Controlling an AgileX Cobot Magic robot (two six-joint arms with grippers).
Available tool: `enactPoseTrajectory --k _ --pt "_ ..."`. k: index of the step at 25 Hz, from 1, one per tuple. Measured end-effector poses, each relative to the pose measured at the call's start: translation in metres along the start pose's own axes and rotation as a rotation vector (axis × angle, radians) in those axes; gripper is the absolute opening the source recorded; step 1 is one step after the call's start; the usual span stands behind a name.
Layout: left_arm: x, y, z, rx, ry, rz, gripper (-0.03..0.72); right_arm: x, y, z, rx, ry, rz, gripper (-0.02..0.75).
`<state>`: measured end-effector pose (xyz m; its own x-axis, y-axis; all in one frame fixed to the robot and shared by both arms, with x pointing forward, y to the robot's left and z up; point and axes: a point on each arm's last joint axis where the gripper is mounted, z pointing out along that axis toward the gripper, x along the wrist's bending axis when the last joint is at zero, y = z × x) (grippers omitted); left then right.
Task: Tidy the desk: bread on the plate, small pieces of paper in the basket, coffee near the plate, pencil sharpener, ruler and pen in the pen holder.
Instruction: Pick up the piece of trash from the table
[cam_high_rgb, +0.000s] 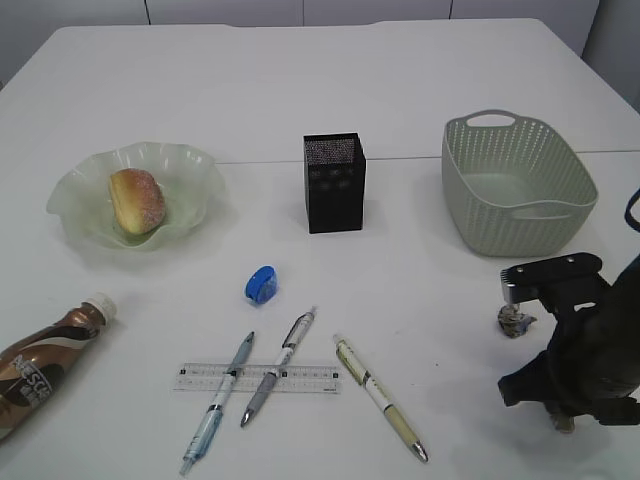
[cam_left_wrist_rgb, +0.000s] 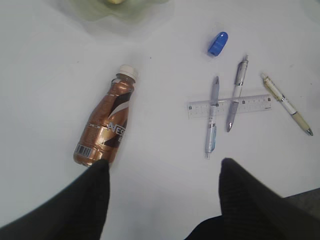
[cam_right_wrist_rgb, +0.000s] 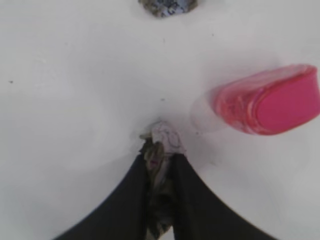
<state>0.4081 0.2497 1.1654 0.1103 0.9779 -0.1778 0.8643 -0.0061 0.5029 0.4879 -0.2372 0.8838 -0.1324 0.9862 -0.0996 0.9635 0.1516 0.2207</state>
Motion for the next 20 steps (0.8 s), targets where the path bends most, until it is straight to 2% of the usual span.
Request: enactPoseTrajectory --k 5,20 --pt "0.0 0.0 0.0 0.0 0.0 -0.002 0.498 0.0 0.0 0.0 0.008 -0.004 0.0 0.02" --pt "0.0 0.0 0.0 0.0 -0.001 -0.002 0.498 -0.004 -0.004 -0.017 0.013 -0.012 0.042 0.013"
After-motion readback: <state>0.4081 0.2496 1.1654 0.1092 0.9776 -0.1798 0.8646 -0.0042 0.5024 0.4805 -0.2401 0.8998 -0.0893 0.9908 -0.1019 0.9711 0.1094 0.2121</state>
